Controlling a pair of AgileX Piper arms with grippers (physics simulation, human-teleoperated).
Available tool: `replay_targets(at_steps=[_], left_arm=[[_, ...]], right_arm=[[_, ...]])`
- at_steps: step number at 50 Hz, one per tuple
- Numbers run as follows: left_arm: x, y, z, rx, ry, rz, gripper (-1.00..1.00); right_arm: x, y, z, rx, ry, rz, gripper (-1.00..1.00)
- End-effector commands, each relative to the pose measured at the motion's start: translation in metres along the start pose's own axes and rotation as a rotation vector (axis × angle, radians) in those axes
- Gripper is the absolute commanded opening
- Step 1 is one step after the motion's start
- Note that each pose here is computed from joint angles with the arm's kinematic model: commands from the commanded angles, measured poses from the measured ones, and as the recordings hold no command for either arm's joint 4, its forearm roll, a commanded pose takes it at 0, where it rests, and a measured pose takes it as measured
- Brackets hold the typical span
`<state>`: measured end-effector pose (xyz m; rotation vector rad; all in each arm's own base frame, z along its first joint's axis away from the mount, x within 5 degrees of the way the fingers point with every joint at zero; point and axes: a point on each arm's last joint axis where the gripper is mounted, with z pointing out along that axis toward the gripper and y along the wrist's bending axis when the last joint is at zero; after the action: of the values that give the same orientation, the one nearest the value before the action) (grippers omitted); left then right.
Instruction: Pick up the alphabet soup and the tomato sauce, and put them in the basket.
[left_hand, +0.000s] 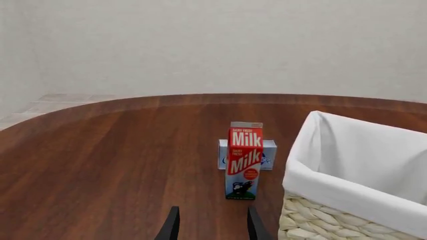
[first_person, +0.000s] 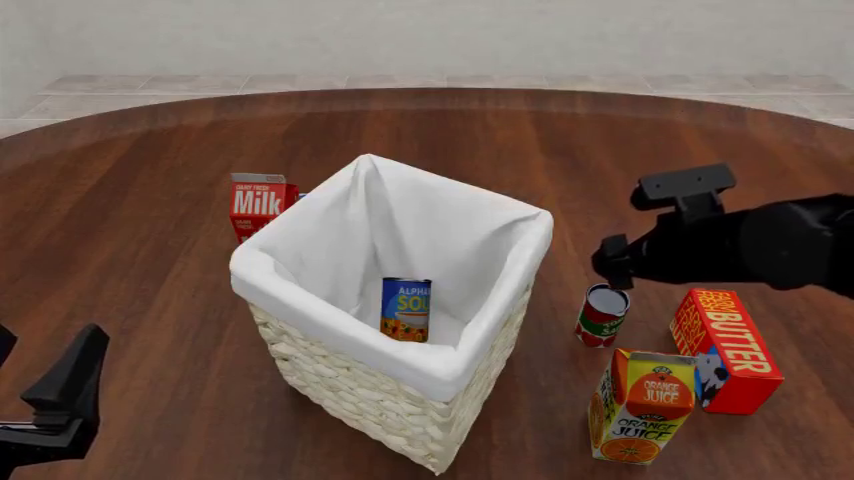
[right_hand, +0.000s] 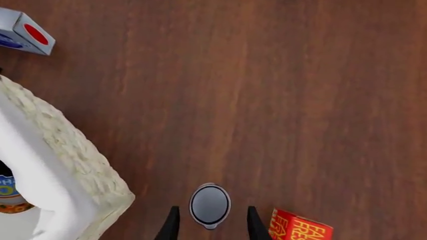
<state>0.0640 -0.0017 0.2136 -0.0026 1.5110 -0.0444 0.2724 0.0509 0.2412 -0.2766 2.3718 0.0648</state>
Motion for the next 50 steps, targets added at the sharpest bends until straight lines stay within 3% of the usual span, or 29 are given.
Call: replay_targets(at_steps=[1,50], left_arm=[[0.0,0.0,0.0,0.0,0.0,0.0,1.0],[0.0,0.0,-0.001,-0.002,0.001,0.0,1.0]], right_arm=[[0.006,0.003,0.008,-0.006,0.016,0.005,1.0],[0.019,-0.002,0.037,0.003,0.082,0.004,1.0]])
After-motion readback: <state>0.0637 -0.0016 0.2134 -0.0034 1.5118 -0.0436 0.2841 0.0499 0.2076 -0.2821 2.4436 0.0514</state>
